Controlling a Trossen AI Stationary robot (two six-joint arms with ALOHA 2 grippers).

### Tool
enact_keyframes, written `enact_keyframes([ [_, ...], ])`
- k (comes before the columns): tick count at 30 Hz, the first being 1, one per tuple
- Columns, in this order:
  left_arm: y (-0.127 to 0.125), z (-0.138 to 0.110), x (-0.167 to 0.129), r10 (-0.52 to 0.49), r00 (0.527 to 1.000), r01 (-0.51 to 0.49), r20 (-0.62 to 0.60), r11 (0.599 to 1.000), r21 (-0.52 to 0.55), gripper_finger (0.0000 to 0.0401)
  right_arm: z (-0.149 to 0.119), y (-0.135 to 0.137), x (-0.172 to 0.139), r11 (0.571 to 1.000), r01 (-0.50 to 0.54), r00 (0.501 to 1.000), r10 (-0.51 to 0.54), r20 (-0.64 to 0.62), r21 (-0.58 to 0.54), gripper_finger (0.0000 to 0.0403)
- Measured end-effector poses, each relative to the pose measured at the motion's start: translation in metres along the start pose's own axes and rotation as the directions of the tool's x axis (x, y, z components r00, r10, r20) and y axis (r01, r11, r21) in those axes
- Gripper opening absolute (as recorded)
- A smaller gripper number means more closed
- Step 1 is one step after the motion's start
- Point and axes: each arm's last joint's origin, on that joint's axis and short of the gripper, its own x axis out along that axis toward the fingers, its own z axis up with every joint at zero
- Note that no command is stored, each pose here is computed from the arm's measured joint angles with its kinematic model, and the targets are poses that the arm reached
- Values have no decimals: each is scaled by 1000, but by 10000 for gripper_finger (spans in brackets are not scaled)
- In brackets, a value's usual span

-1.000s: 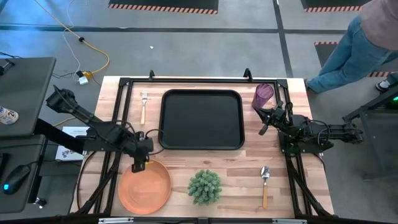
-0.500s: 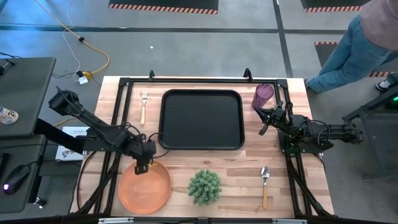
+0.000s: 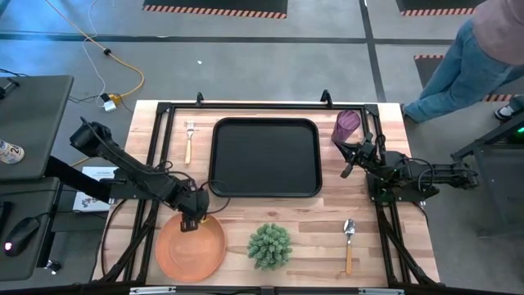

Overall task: Pick and place plate/cup/fork/spoon on tray
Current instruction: Put the orange plate on the black tray

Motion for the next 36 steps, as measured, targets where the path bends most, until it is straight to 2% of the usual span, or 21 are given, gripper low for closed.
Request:
enact_keyframes([
  [15,-4,3,20,56,996,-56,-67,998,7,153,0,0,0,1000,1,1000,-1,0,0,0],
  [29,-6,4,28,69,994,-68,-87,998,11,48,0,0,0,1000,0,1000,0,0,1,0],
  [36,-6,4,23,50,996,-50,-73,999,9,11,0,0,0,1000,0,1000,0,0,0,0],
])
